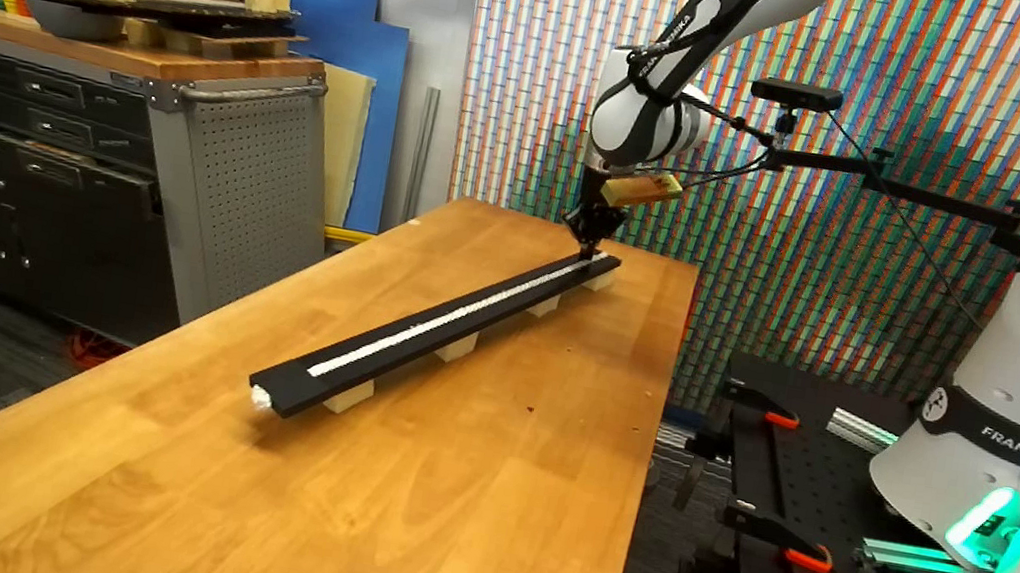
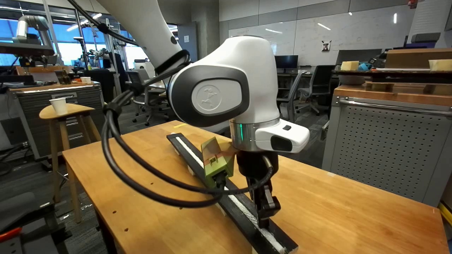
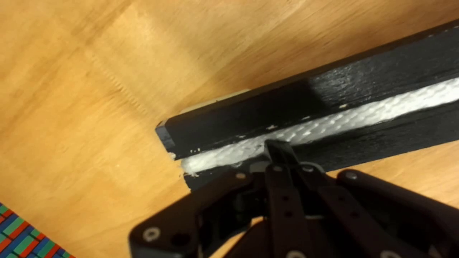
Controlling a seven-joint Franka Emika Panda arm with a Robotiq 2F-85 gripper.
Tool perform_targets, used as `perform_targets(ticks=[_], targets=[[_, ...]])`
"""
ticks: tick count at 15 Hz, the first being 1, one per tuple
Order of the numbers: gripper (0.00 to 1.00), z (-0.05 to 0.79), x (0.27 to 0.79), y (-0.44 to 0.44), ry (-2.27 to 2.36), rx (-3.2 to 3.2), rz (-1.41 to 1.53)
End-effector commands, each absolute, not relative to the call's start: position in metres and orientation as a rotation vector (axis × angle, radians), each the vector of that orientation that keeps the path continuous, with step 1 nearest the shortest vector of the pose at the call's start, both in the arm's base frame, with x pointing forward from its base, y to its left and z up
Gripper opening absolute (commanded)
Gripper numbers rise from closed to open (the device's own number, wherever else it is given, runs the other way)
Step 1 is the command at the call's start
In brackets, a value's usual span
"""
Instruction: Pick up the rope and put it in between the black object.
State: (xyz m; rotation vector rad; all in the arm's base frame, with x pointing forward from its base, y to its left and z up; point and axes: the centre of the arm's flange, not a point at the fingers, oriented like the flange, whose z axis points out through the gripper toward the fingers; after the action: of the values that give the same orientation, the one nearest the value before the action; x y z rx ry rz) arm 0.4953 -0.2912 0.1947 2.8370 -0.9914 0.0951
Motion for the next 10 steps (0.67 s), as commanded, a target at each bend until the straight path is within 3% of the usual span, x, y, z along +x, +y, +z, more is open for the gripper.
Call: perform_targets(ticks=[1,10], targets=[[0.00,0.180,0.491,-0.278,-0.979,2.856,0.042],[0.00,0.207,0.498,-0.265,-1.007,2.843,0.090]])
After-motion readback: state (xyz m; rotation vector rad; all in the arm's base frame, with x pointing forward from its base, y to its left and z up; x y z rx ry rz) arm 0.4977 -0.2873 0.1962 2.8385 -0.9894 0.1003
